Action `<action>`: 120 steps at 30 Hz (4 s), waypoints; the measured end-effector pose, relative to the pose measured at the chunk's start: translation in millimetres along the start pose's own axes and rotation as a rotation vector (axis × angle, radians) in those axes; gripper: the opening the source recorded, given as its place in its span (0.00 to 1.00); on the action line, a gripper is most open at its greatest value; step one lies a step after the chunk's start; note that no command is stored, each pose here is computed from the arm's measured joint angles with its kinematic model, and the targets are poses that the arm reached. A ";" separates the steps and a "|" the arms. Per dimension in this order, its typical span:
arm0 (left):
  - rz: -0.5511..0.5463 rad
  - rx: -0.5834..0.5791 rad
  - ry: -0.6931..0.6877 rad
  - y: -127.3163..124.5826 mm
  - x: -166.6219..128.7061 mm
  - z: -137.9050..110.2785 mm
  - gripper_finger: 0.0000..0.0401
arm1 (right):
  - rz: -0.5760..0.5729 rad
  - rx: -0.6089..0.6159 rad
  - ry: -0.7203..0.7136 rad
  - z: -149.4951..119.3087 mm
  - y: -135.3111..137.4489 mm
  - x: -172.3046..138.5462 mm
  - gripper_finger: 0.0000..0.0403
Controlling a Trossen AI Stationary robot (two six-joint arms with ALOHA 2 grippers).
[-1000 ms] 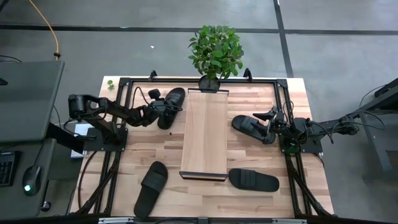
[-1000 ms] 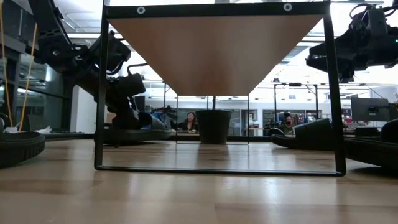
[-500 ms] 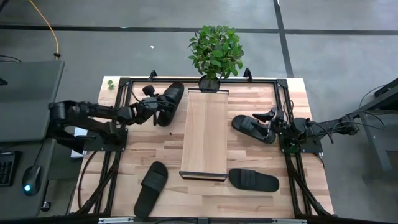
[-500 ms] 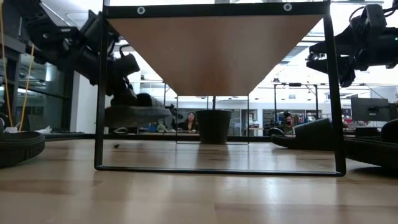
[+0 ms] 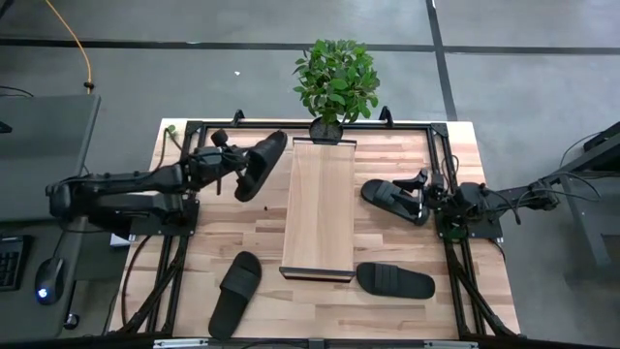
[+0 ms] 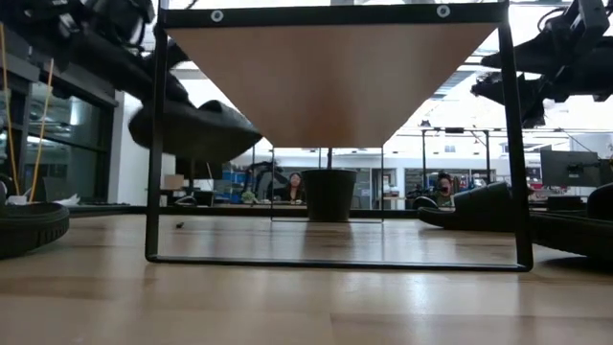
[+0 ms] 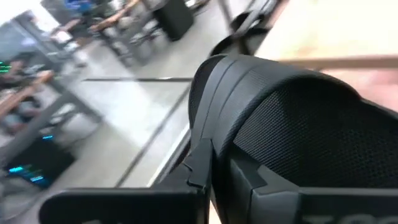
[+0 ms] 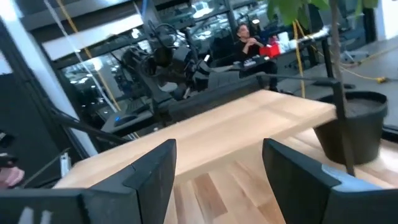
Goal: Pick and place slides into the shelf
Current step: Put the slide on the shelf
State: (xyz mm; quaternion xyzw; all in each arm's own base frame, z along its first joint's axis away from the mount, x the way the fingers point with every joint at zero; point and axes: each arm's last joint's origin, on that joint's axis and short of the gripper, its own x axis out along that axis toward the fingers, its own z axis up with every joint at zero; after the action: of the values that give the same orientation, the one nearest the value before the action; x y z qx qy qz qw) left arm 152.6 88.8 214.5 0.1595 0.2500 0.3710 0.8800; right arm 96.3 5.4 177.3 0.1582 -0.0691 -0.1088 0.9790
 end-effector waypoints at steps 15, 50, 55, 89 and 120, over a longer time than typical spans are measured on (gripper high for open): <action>-0.476 -0.163 -0.089 13.4 -31.6 39.7 0.09 | 0.087 -0.094 -0.030 4.3 4.0 0.7 0.57; -0.788 -0.205 -0.353 5.9 -75.1 110.8 0.08 | 0.171 -0.479 0.092 62.7 60.0 78.3 0.58; -0.872 -0.226 -0.393 -0.3 -69.1 117.5 0.08 | 0.217 -0.530 0.114 72.0 75.8 103.7 0.58; -0.989 -0.249 -0.441 -23.2 -41.2 130.4 0.08 | 0.359 -0.541 0.263 56.3 127.7 215.0 0.68; -0.969 -0.258 -0.423 -32.2 -27.7 131.3 0.08 | 0.370 -0.486 0.233 60.6 133.0 214.5 0.31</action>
State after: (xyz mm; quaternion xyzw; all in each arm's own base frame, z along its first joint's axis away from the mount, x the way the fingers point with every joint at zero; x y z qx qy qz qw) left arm 227.8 34.3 316.6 -0.0121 0.0650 -0.0898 0.9938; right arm 318.8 60.3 299.1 -0.0839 0.0437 0.0764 0.9926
